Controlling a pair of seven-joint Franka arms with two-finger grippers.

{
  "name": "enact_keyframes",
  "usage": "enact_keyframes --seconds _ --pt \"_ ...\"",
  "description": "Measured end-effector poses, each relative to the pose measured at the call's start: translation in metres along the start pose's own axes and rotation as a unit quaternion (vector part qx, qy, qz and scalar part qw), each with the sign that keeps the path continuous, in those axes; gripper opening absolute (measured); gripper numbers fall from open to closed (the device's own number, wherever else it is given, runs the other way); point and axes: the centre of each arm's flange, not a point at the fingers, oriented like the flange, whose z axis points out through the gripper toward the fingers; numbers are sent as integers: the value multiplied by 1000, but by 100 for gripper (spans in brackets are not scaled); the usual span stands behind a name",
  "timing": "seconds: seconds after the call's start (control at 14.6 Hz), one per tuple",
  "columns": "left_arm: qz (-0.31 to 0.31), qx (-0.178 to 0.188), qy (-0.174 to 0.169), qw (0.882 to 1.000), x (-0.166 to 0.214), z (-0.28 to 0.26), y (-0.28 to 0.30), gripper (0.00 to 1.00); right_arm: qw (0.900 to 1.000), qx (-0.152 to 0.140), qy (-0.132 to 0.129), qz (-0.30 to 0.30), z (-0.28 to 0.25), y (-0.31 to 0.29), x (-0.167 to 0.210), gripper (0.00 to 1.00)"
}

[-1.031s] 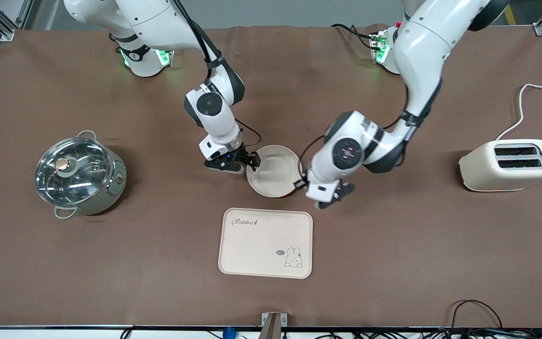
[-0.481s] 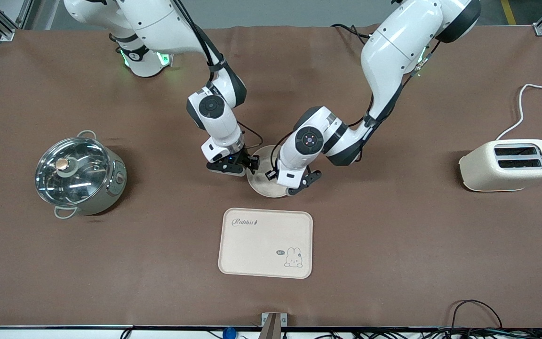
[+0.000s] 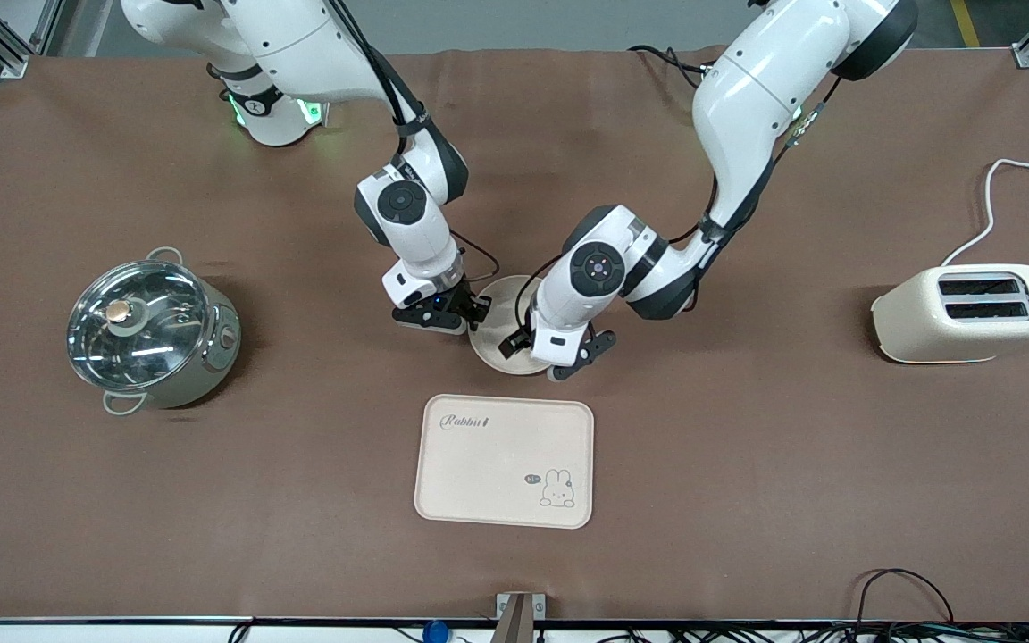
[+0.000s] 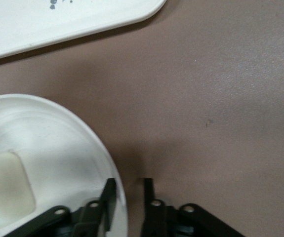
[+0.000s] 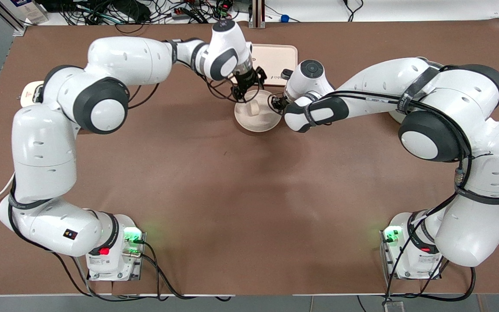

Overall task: Place bun in plate and plate on tray
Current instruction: 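Lower the bun into the plate while the right gripper grips the rim, then open the left gripper and withdraw while the right gripper drags the plate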

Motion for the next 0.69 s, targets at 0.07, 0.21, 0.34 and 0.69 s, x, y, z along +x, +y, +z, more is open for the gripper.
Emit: enact_keyframes --seconds 0.07,0.21,0.34,0.69 --pt "-2 -2 8 1000 7 -23 2 100 1000 1 1 0 -1 -1 0 11" --pt "-1 5 41 999 34 -89 -2 100 1000 6 3 -1 -6 -5 1 6" --pt "19 19 81 996 73 -164 -21 100 1000 12 7 -2 -11 -8 3 6" --pt "79 51 132 987 133 -323 -94 100 998 53 27 30 -82 -44 25 5"
